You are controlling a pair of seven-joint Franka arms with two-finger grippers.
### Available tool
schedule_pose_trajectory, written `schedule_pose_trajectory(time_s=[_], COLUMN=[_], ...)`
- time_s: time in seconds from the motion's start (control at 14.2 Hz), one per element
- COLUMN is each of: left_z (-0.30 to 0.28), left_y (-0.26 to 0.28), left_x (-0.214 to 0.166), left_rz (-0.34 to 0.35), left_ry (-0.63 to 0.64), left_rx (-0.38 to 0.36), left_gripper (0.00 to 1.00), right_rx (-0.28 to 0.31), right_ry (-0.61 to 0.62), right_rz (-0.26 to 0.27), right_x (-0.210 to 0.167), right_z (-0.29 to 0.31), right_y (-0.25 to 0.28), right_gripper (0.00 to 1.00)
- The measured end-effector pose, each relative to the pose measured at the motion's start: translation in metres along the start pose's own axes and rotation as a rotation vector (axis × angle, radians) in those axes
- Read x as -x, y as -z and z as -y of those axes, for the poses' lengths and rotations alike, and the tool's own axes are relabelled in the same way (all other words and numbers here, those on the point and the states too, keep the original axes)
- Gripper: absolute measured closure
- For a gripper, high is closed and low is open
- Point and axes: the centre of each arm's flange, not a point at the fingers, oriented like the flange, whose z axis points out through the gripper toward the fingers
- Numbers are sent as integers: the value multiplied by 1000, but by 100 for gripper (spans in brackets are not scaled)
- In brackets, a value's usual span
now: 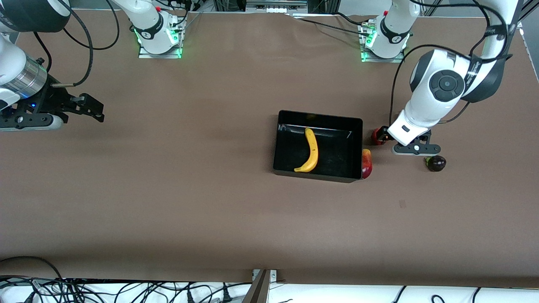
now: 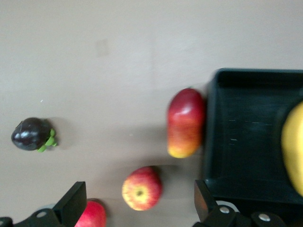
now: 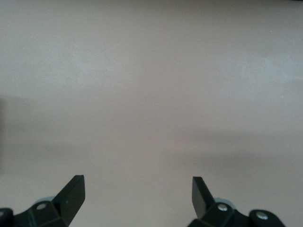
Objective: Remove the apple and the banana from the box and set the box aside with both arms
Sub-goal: 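Move the left gripper back over the yellow banana in the tray, then close the left gripper on the banana's middle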
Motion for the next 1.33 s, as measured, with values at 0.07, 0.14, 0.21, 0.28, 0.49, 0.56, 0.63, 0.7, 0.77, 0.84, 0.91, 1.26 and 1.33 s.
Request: schedule_pose_trajectory(time_s=[0.07, 0.14, 0.21, 0.28, 0.49, 0.56, 0.63, 0.7, 0.77, 0.84, 0.91, 1.26, 1.33], left_z=[-22, -50, -80, -110, -187, -200, -208, -213, -215, -217, -218, -226, -226], left_y=[7, 7, 2, -5, -40, -56, -71, -88, -105, -121, -136, -180, -182], left_x=[0, 3, 8, 14, 29, 28, 24, 20, 18, 17, 15, 16, 16], left_rz=[-5, -2, 11, 29, 103, 117, 117, 115, 114, 110, 100, 71, 71], left_ry=[-33, -63, -83, -99, -154, -166, -167, -167, -170, -183, -195, -223, -225], left_rx=[15, 35, 54, 71, 121, 146, 179, 206, 221, 224, 228, 236, 233], left_gripper=[0, 0, 0, 0, 0, 0, 0, 0, 0, 0, 0, 4, 12], right_rx=[0, 0, 0, 0, 0, 0, 0, 0, -1, -1, -1, -1, -1], right_ry=[0, 0, 0, 0, 0, 0, 0, 0, 0, 0, 0, 0, 0], right_rz=[0, 0, -1, -1, -2, -2, -2, -2, -2, -2, -2, -3, -3], right_x=[0, 0, 0, 0, 0, 0, 0, 0, 0, 0, 0, 0, 0], right_z=[0, 0, 0, 0, 0, 0, 0, 0, 0, 0, 0, 0, 0], right_y=[0, 0, 0, 0, 1, 1, 1, 1, 1, 1, 1, 1, 1], right_gripper=[0, 0, 0, 0, 0, 0, 0, 0, 0, 0, 0, 0, 0])
